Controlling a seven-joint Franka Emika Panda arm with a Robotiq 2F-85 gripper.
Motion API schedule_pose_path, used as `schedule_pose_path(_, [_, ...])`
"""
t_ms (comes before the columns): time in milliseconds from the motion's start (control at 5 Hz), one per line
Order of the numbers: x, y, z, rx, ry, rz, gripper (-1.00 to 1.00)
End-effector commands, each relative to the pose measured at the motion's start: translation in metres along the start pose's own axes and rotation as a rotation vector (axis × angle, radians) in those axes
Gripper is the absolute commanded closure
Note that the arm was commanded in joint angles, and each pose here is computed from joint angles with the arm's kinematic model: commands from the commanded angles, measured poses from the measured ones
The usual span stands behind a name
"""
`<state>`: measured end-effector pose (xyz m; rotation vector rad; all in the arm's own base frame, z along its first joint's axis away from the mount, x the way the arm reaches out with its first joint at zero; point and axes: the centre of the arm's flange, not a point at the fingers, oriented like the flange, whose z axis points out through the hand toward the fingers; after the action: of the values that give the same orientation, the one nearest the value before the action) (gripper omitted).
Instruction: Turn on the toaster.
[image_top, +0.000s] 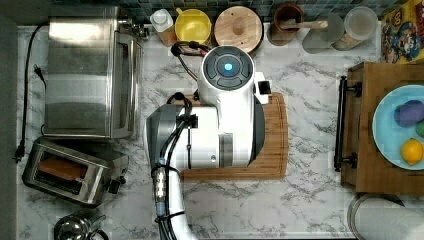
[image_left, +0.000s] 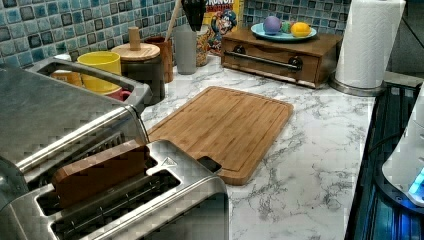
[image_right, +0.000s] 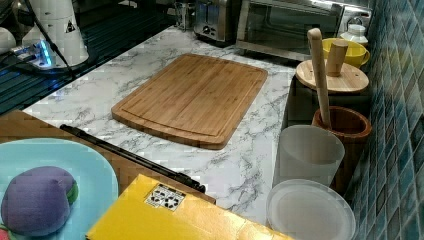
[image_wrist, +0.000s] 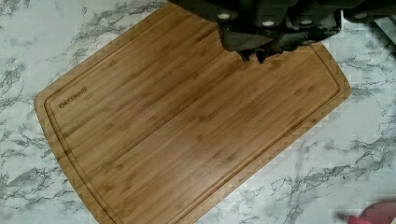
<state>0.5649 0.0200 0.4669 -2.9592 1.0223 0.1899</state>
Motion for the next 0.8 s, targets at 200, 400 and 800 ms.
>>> schedule_pose_path(200, [-0.018,-0.003,0.007,0.025,0.005,-0.081,1.00])
schedule_pose_path(400, [-0.042,-0.014,0.012,0.050,-0.013,-0.212,1.00])
schedule_pose_path(800, [-0.091,-0.040,0.013,0.097,-0.018,-0.359,1.00])
